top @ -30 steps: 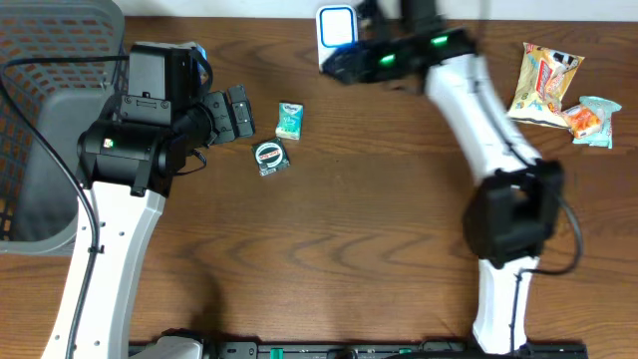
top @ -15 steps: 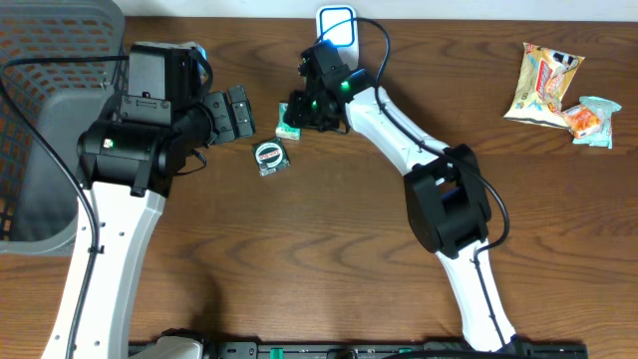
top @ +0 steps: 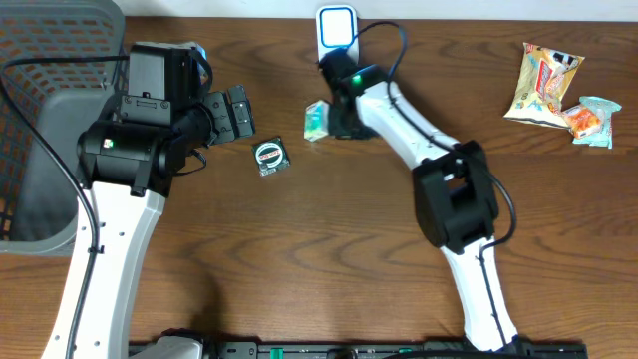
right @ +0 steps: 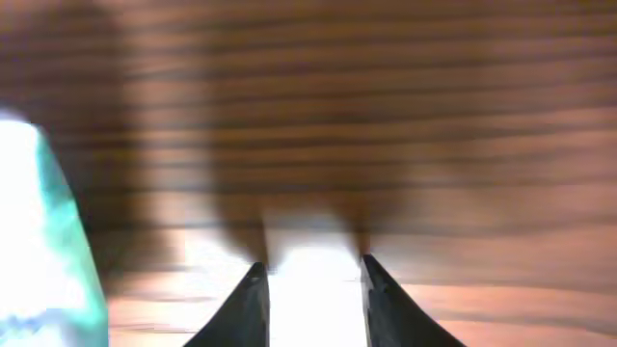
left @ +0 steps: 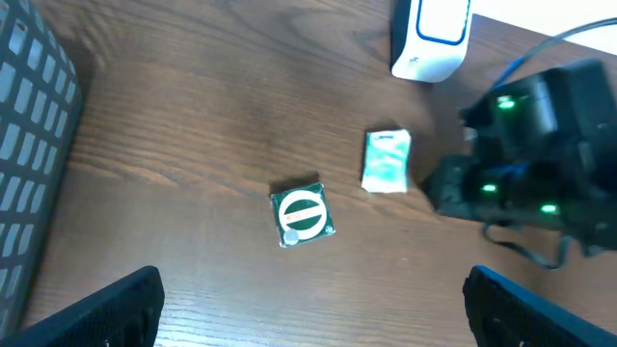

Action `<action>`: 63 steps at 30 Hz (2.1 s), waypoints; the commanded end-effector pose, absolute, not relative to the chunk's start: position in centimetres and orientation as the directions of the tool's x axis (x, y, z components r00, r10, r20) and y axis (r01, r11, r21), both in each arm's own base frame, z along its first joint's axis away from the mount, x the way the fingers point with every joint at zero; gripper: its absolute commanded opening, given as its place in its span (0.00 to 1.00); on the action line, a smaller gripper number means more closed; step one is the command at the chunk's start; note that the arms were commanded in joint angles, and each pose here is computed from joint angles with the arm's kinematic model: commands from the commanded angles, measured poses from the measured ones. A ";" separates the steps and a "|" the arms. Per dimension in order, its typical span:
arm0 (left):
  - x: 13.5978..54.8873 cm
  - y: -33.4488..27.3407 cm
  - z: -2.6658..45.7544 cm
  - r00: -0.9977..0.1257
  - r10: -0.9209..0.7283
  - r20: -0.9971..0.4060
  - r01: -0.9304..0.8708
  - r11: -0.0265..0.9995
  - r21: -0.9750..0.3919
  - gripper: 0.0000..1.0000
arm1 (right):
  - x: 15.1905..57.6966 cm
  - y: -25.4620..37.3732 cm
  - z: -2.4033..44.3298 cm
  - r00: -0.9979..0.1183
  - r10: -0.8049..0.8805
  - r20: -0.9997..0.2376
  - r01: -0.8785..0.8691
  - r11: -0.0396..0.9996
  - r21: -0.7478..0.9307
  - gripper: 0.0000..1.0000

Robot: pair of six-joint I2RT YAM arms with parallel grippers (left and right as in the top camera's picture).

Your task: Scan the item barcode

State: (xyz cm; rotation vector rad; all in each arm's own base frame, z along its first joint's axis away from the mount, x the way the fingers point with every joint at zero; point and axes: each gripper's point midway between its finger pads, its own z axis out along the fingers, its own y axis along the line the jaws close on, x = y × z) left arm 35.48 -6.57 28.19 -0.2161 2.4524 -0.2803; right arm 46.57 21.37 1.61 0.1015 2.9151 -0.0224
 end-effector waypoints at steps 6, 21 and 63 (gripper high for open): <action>35.5 -6.3 28.5 -0.768 -0.220 -0.602 -0.088 0.966 -0.242 0.98 | 49.1 22.5 11.2 -0.915 0.019 -0.404 -0.047 0.987 0.153 0.38; 35.5 -6.3 28.5 -0.768 -0.220 -0.602 -0.088 0.966 -0.242 0.98 | 48.0 27.1 0.7 -0.983 0.055 -0.172 -0.009 0.936 0.351 0.44; 35.5 -6.3 28.5 -0.768 -0.220 -0.602 -0.088 0.966 -0.242 0.98 | 50.2 15.1 20.3 -0.892 0.038 -0.451 -0.451 0.028 0.892 0.01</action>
